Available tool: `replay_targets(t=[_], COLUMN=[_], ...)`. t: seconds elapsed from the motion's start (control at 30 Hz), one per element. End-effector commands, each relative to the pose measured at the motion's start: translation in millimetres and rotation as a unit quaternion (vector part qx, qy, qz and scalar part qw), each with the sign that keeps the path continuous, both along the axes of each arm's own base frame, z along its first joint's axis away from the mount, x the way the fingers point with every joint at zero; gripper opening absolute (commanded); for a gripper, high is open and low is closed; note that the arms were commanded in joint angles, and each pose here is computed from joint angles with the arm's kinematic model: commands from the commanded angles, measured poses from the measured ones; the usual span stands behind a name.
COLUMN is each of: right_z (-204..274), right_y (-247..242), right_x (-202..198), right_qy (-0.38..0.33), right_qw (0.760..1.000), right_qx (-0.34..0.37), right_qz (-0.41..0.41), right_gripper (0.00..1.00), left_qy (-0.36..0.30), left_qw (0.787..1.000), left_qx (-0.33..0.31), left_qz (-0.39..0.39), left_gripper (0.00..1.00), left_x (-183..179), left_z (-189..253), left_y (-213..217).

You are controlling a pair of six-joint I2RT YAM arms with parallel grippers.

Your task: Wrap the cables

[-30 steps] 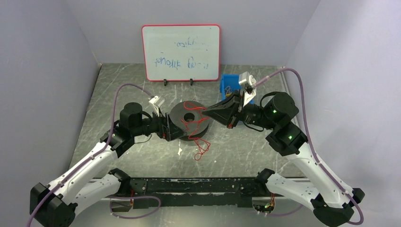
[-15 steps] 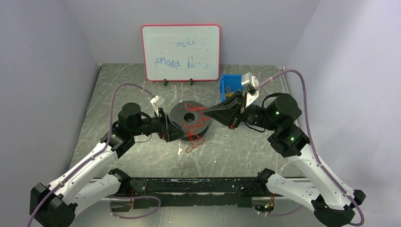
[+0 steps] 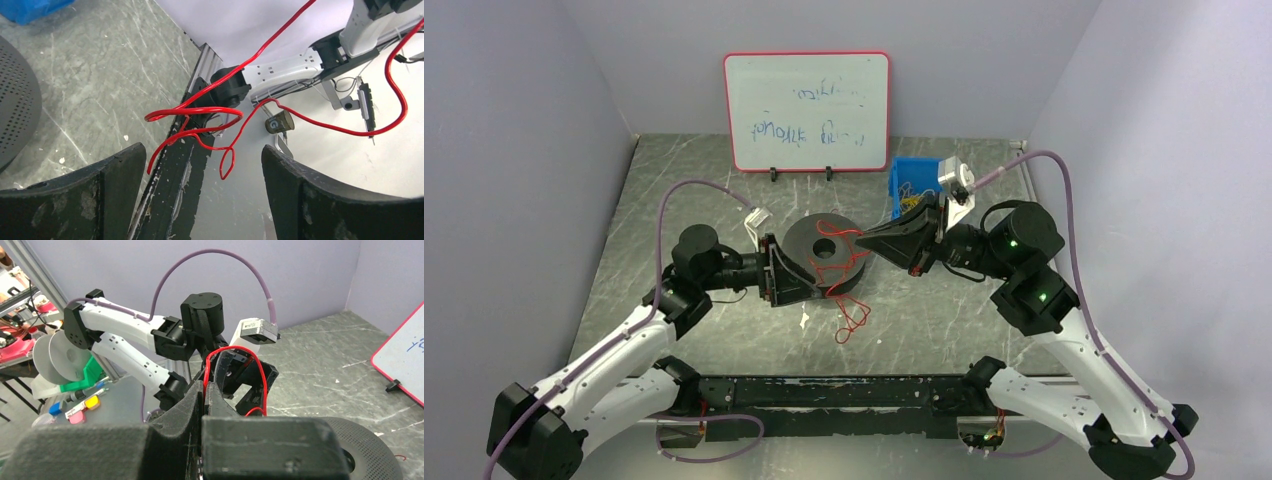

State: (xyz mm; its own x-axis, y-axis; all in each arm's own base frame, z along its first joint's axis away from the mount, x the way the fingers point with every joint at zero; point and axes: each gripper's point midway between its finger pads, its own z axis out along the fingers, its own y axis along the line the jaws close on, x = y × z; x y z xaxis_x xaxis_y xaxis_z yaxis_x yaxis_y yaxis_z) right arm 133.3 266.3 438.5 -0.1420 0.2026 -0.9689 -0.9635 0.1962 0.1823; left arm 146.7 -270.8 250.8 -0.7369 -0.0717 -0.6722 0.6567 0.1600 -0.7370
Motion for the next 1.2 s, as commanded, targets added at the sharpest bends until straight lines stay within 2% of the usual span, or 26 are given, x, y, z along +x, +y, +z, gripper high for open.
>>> replay_targets(t=[0.0,0.47,0.7,1.07,1.17], right_z=[9,13,8,-10,-14], right_y=[-2,4,7,7,7], right_x=[-7,-15,-13,6,10], right_qy=[-0.011,-0.005,0.003,0.018,0.019], right_qw=[1.0,0.998,0.998,1.0,1.0], right_qx=[0.02,0.037,0.037,0.014,0.009], right_qz=[0.009,0.044,0.047,0.002,-0.007], right_gripper=[0.0,0.0,0.0,0.0,0.0], left_qy=[-0.022,-0.029,-0.043,-0.043,-0.044], left_qw=[0.999,0.998,0.994,0.991,0.991], left_qx=[-0.027,-0.039,-0.077,-0.09,-0.088], left_qz=[-0.039,-0.049,-0.069,-0.091,-0.091], left_gripper=[0.89,0.89,0.89,0.87,0.81], left_x=[-13,-13,-20,-32,-34], left_z=[12,13,31,38,37], left_y=[-2,-10,-14,-15,-14])
